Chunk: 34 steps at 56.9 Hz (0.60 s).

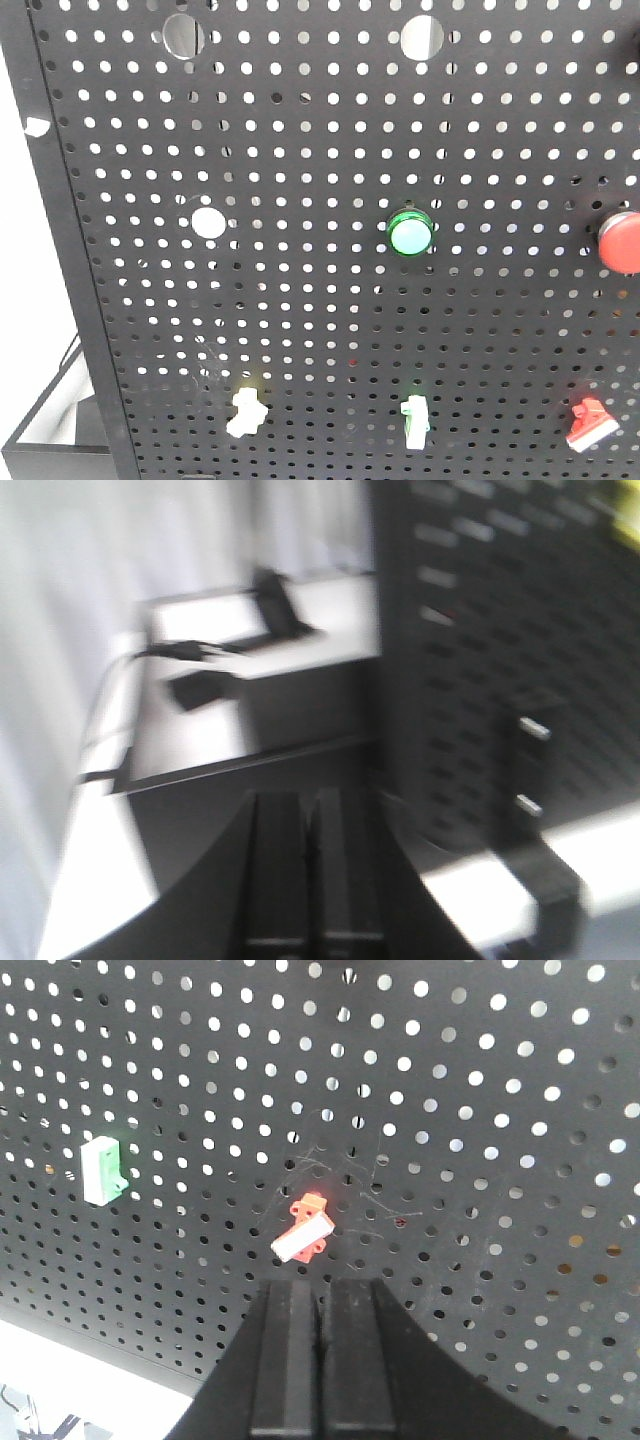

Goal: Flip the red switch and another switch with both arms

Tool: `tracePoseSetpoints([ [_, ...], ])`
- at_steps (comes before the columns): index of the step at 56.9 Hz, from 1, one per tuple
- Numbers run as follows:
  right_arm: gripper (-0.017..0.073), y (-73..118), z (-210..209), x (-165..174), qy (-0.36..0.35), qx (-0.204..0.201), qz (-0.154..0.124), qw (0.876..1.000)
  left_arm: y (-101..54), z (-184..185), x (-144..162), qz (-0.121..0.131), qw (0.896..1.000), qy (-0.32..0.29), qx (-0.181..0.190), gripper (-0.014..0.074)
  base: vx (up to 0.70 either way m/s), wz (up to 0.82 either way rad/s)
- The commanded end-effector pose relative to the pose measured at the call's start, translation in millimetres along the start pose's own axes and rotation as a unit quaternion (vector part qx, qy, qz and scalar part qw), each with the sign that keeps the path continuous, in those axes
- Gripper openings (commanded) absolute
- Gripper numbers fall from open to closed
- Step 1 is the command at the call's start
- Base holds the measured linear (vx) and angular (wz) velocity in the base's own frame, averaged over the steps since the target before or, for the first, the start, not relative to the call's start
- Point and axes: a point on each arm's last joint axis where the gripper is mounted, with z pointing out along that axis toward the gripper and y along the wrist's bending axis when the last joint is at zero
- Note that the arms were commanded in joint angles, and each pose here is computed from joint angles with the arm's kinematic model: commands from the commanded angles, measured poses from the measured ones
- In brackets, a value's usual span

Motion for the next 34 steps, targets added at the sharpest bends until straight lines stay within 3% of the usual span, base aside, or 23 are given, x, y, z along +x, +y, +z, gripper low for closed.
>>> tracePoseSetpoints([
  [1,-0.0006,-3.9,-2.2,-15.2,-0.045,0.018,-0.002,0.999,6.9,-8.7,-2.9,-0.036,0.995,-0.084,-0.035,0.0003,0.0,0.0],
  [4,-0.0006,-3.9,-2.2,-15.2,-0.045,0.018,-0.002,0.999,8.8,-15.7,5.7,-0.045,0.994,-0.088,-0.048,0.0003,0.0,0.0],
  [9,-0.0006,-3.8,-2.5,-15.2,-0.046,0.018,-0.002,0.999,10.4,-25.0,5.3,-0.031,0.994,-0.087,-0.065,0.0003,0.0,0.0],
  [22,-0.0006,-3.9,-2.2,-15.3,-0.046,0.017,-0.002,0.999,9.8,-41.2,13.8,-0.037,0.992,-0.083,-0.09,0.0003,0.0,0.0],
  [34,-0.0006,-3.8,-2.2,-15.1,-0.045,0.017,-0.002,0.999,9.4,-39.7,23.0,-0.084,0.992,-0.035,-0.086,0.0003,0.0,0.0],
])
